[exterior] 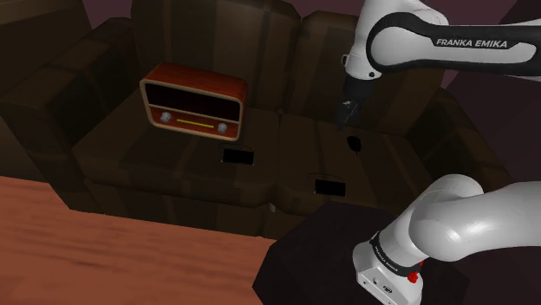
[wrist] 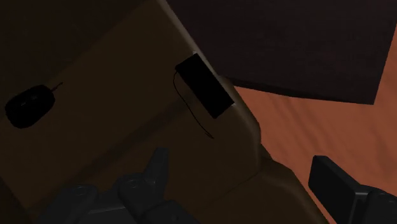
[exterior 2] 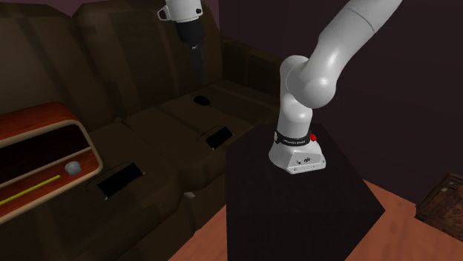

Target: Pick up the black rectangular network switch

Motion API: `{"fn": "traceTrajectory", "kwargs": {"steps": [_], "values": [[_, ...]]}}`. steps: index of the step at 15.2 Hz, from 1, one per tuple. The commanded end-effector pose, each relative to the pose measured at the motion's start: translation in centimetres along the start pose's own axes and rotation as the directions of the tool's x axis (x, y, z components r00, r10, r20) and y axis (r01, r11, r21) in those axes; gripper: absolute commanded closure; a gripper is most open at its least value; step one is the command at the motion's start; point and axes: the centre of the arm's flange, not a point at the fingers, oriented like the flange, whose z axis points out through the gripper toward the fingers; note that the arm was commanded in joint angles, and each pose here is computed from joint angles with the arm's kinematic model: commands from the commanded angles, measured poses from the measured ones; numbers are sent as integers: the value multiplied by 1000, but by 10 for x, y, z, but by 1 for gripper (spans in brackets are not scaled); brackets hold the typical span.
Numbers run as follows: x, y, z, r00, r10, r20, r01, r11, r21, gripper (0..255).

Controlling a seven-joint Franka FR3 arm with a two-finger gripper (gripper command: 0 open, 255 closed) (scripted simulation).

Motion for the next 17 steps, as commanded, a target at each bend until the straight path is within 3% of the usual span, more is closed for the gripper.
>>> {"fn": "traceTrajectory", "kwargs": {"steps": [1, 5, 9, 12, 17], "values": [[8, 8, 26, 997, -73, 28, 73, 997, 1, 0], [28, 18, 77, 974, -209, 85, 209, 978, 10, 0], [46, 26, 129, 930, -341, 139, 340, 940, 26, 0], [58, 30, 168, 883, -434, 178, 434, 900, 43, 0], [75, 34, 233, 785, -573, 236, 573, 816, 79, 0]]}}
